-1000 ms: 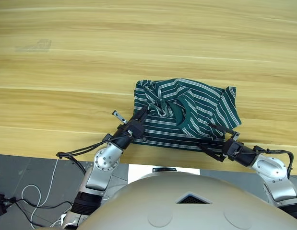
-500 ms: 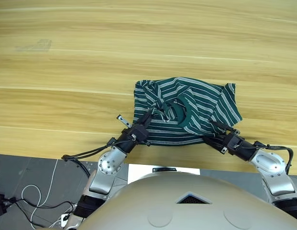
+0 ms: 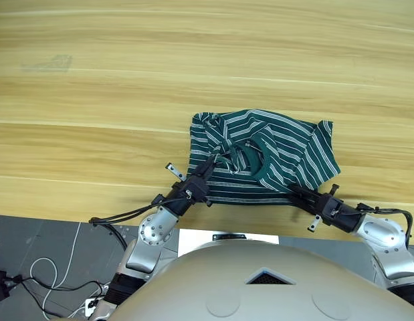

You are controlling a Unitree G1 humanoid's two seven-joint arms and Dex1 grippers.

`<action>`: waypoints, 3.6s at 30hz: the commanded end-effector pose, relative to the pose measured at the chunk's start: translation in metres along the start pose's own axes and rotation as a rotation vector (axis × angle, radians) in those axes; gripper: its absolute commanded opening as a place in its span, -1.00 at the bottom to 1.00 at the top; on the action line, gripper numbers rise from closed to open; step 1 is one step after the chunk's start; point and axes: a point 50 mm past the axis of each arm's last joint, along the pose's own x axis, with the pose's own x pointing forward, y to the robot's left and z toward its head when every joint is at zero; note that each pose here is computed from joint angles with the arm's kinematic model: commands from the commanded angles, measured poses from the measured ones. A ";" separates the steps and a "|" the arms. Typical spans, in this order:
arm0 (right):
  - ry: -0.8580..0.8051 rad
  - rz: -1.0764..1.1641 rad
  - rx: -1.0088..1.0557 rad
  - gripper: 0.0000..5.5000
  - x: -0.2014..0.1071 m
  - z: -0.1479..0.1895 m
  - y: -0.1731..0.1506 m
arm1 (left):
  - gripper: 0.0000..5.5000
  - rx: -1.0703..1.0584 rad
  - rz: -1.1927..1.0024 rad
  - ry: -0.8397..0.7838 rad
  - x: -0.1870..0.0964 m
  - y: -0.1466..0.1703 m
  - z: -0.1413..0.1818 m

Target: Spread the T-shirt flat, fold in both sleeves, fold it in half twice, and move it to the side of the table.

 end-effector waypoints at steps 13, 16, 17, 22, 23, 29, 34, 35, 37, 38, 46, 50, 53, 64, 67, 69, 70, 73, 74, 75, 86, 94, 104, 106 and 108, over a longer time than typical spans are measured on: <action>0.007 -0.045 -0.059 -1.00 -0.002 0.000 -0.022 | -1.00 0.012 0.034 0.016 0.002 0.002 -0.006; -0.017 -0.009 -0.064 -1.00 -0.004 0.004 -0.024 | -1.00 0.014 0.045 0.023 0.003 0.005 -0.009; -0.025 -0.002 -0.065 -1.00 -0.005 0.005 -0.025 | -1.00 0.015 0.048 0.024 0.003 0.006 -0.010; -0.037 0.025 -0.059 -1.00 -0.007 0.004 -0.031 | -1.00 0.016 0.056 0.028 0.004 0.008 -0.013; -0.048 0.023 -0.046 -1.00 -0.008 0.004 -0.032 | -1.00 0.016 0.059 0.030 0.004 0.009 -0.014; -0.058 -0.026 0.004 -1.00 -0.006 -0.003 -0.044 | -1.00 0.009 0.062 0.030 0.004 0.006 -0.015; -0.110 -0.039 0.073 -1.00 -0.007 0.000 -0.048 | -1.00 0.004 0.063 0.035 0.003 0.004 -0.016; -0.099 -0.029 0.067 -1.00 -0.006 -0.002 -0.047 | -1.00 0.004 0.062 0.033 0.003 0.004 -0.016; -0.076 -0.006 0.055 -1.00 -0.006 -0.003 -0.044 | -1.00 0.005 0.060 0.029 0.004 0.004 -0.015; -0.058 0.007 0.042 -1.00 -0.006 -0.004 -0.041 | -1.00 0.005 0.058 0.027 0.004 0.004 -0.015; -0.045 0.102 -0.035 -0.69 -0.005 -0.001 -0.026 | -1.00 0.015 0.051 0.025 0.004 0.004 -0.013; -0.038 0.104 -0.047 -0.46 -0.005 -0.002 -0.026 | -1.00 0.018 0.047 0.024 0.004 0.004 -0.013; -0.034 0.113 -0.044 -0.25 -0.005 -0.002 -0.024 | -1.00 0.018 0.045 0.027 0.003 0.004 -0.013; 0.002 0.064 -0.018 0.31 -0.003 -0.008 -0.028 | -1.00 0.010 0.047 0.029 0.002 -0.001 -0.013; 0.005 0.049 -0.013 0.31 0.000 -0.011 -0.029 | -1.00 0.008 0.049 0.026 0.002 -0.001 -0.012; 0.004 0.035 -0.013 0.31 0.002 -0.013 -0.031 | -1.00 0.005 0.054 0.029 0.001 -0.002 -0.013; 0.002 0.030 -0.013 0.31 0.002 -0.013 -0.032 | -1.00 0.004 0.056 0.031 0.001 -0.002 -0.014; 0.000 0.010 -0.018 0.31 0.003 -0.013 -0.036 | -1.00 0.000 0.060 0.032 0.001 -0.003 -0.014; -0.002 0.001 -0.020 0.31 0.003 -0.013 -0.037 | -1.00 -0.001 0.061 0.031 0.001 -0.004 -0.014; -0.004 -0.004 -0.020 0.31 0.004 -0.013 -0.037 | -1.00 -0.001 0.062 0.030 0.001 -0.004 -0.014; -0.039 0.018 -0.009 0.24 -0.008 -0.006 -0.037 | -1.00 -0.018 0.059 0.035 -0.002 -0.011 -0.015; -0.023 -0.021 -0.028 0.24 -0.010 -0.004 -0.049 | -1.00 -0.029 0.053 0.031 -0.001 -0.016 -0.013; -0.014 -0.039 -0.042 0.24 -0.002 -0.007 -0.049 | -1.00 -0.025 0.060 0.019 0.002 -0.016 -0.011; -0.013 -0.037 -0.044 0.24 -0.001 -0.007 -0.048 | -1.00 -0.025 0.062 0.019 0.002 -0.015 -0.011; -0.002 -0.033 -0.046 0.18 -0.001 -0.009 -0.046 | -1.00 -0.023 0.063 0.017 0.002 -0.015 -0.011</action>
